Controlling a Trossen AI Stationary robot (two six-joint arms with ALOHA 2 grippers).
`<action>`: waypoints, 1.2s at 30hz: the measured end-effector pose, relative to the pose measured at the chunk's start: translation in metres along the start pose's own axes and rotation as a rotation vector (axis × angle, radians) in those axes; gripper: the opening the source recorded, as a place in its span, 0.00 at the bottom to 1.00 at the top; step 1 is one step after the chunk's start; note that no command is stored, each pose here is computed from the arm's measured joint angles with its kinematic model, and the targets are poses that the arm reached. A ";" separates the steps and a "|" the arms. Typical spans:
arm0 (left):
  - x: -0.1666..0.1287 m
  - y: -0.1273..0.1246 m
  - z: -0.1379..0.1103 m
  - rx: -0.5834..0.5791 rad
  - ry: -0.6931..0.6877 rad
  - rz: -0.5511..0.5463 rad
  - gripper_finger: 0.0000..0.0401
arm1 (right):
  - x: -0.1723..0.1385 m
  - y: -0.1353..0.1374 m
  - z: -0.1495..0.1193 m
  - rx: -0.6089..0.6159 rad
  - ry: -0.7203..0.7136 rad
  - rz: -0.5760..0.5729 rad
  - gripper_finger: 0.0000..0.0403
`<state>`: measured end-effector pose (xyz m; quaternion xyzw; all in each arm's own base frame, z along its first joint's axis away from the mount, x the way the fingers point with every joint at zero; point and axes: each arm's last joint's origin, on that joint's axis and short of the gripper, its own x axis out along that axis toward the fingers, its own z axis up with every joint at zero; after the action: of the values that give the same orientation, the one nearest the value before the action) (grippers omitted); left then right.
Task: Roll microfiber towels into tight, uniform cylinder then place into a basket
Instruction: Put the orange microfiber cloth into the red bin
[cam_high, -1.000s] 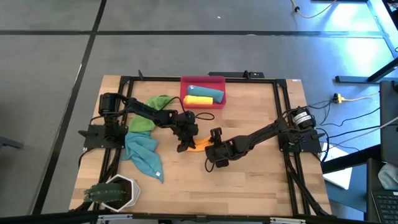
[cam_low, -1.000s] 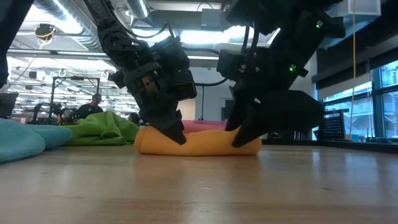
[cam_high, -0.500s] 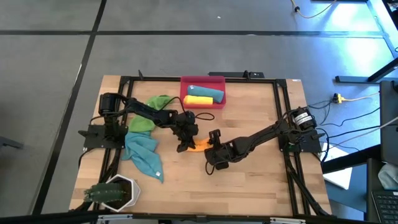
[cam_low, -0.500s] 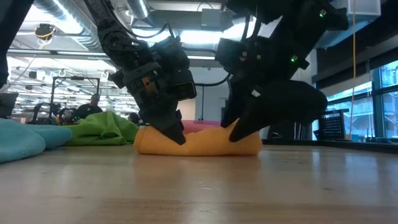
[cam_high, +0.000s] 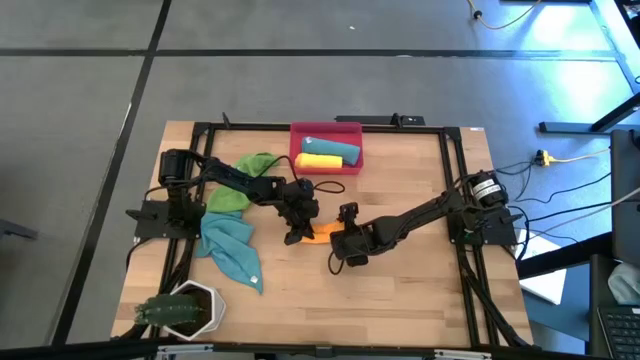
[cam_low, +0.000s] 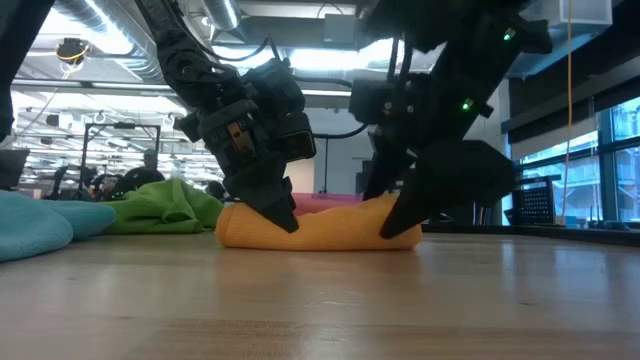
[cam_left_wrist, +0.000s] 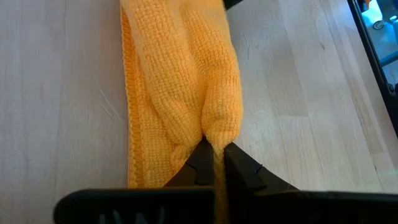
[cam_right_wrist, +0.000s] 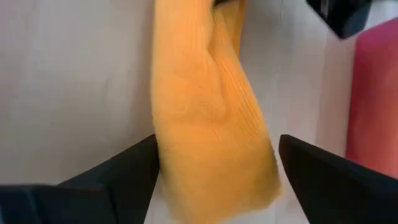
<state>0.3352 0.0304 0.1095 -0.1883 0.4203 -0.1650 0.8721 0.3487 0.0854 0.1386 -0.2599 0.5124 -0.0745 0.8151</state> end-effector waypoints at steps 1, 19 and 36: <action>0.000 0.000 0.000 0.000 0.000 0.000 0.00 | 0.002 0.000 -0.001 0.002 0.008 0.008 0.79; 0.000 0.000 0.000 -0.002 0.004 0.000 0.01 | 0.026 -0.002 -0.008 0.087 0.075 0.132 0.53; -0.008 0.002 0.007 0.172 -0.042 0.098 0.33 | 0.031 -0.007 -0.010 0.138 0.081 0.179 0.07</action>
<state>0.3359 0.0368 0.1177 -0.0954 0.3948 -0.1536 0.9008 0.3556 0.0641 0.1138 -0.1532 0.5597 -0.0469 0.8130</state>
